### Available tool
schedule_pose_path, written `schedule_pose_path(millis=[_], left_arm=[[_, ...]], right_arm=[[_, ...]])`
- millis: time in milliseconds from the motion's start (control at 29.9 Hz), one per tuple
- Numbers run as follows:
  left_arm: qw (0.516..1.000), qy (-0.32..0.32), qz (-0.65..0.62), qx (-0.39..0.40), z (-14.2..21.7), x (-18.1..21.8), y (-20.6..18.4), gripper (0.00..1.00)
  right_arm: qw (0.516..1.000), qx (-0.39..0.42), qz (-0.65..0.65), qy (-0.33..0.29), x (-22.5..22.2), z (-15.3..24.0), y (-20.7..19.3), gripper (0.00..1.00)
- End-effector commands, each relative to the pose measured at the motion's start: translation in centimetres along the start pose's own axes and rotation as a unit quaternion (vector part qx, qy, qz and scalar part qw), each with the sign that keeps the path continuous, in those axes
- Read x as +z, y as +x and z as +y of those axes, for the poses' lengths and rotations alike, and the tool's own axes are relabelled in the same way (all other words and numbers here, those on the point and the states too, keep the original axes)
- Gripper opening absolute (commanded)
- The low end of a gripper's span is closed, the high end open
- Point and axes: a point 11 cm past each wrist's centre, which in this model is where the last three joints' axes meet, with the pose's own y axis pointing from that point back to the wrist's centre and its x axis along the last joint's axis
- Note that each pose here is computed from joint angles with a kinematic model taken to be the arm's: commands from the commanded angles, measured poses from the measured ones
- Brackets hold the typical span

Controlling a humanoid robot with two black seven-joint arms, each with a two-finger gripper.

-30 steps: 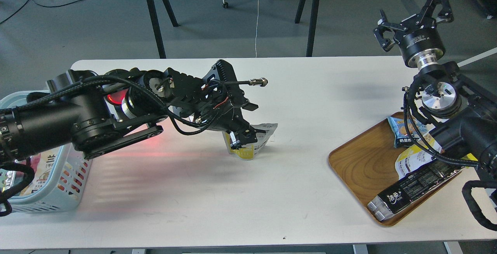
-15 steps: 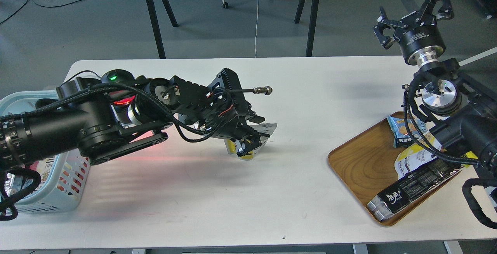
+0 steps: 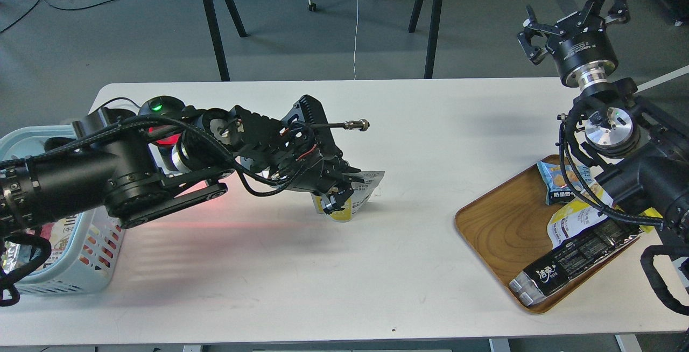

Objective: Scan snack and place in basket
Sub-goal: 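Lift the pouch and carry it past the barcode scanner, then move the pouch over the blue basket and drop it in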

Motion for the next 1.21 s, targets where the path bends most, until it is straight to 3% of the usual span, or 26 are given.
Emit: schedule_pose_path(millis=[0, 201, 502, 837, 1172], left_arm=[[1.0, 0.0, 0.0, 0.0, 0.0, 0.0, -0.1, 0.0], [1.0, 0.005, 0.0, 0.001, 0.8, -0.4, -0.2, 0.0], [0.999, 0.023, 0.0, 0.041, 7.3, -2.7, 0.3, 0.0], [0.995, 0.095, 0.041, -0.013, 15.4, -7.2, -5.7, 0.0], [0.99, 0.115, 0.071, -0.043, 17.5, -7.8, -9.1, 0.0]], right_arm=[[1.0, -0.001, 0.001, 0.002, -0.2, -0.1, -0.1, 1.0], [1.0, 0.0, 0.004, 0.005, -0.7, -0.1, 0.1, 1.0], [1.0, 0.004, 0.01, 0.01, -1.5, 0.0, 0.5, 1.0], [1.0, -0.002, 0.01, 0.012, -1.6, -0.3, 0.0, 1.0], [1.0, -0.012, 0.008, 0.015, -1.8, -1.0, -1.0, 1.0]])
